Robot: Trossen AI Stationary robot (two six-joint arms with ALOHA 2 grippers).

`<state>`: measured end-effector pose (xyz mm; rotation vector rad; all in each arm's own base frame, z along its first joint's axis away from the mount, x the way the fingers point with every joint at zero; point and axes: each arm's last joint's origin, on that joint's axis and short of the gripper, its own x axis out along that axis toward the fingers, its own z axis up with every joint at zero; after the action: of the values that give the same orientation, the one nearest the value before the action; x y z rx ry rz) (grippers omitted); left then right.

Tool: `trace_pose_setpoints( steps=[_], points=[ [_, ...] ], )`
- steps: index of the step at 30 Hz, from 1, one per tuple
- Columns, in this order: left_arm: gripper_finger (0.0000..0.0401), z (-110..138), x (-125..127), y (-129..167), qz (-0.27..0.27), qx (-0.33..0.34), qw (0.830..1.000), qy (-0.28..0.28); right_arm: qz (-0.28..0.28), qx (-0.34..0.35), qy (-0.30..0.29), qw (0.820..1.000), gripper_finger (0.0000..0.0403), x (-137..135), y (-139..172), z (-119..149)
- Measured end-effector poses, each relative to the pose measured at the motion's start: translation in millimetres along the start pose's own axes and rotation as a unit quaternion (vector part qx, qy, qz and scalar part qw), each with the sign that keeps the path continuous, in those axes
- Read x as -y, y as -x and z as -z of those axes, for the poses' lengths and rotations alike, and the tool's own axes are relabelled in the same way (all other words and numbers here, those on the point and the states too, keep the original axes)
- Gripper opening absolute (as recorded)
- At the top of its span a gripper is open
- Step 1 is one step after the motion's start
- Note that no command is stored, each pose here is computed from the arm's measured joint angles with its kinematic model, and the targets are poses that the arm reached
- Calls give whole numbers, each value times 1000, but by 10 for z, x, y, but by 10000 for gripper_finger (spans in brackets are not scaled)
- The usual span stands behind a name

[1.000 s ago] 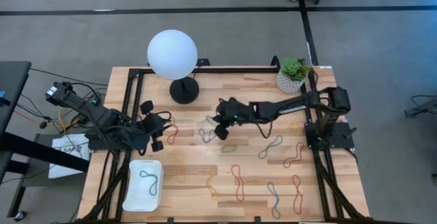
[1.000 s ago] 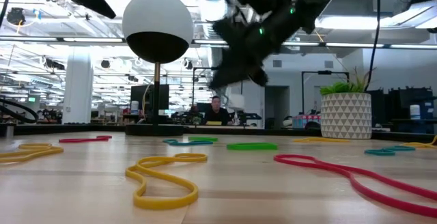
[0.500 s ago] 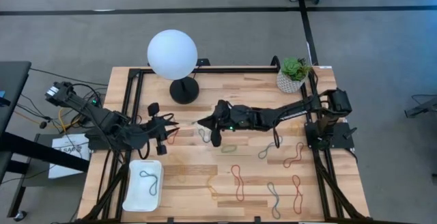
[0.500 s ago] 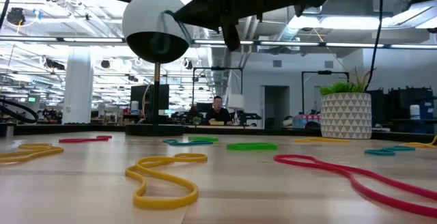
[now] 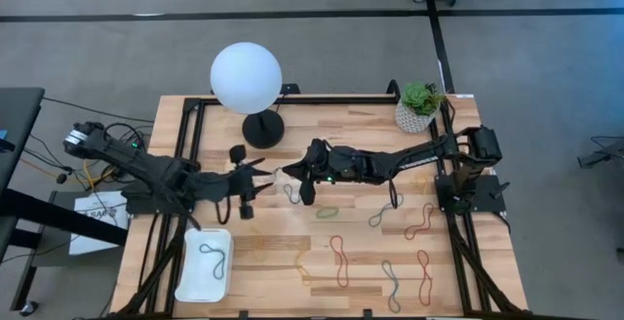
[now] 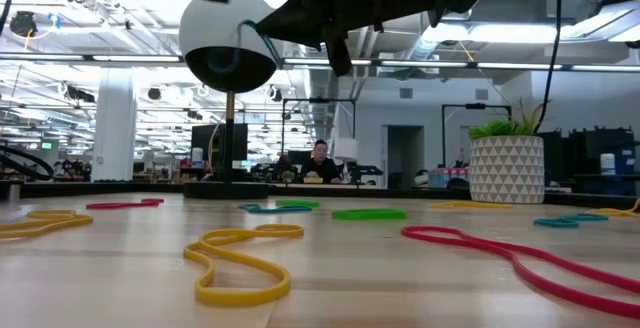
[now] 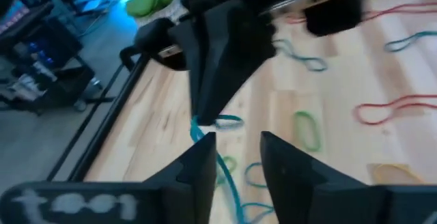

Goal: Pick and place items into bin
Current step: Put the blue rubber band into the white bin

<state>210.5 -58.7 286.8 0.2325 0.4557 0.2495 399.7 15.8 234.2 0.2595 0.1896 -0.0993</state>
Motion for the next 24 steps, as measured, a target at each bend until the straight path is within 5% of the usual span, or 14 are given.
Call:
trace_pose_setpoints(
  steps=[7,13,18,24],
  points=[
    [171,76,3,-284,-54,-37,998,1,-2,-3,1,1000,1,-14,2,8],
    [182,106,17,-452,-77,-46,996,-9,0,-3,9,1000,1,-5,2,3],
    [134,125,23,-479,-90,-54,994,-18,0,-5,13,1000,4,-7,3,4],
    [23,113,35,-455,-82,-49,995,-18,15,-32,17,999,33,15,7,58]
  ],
)
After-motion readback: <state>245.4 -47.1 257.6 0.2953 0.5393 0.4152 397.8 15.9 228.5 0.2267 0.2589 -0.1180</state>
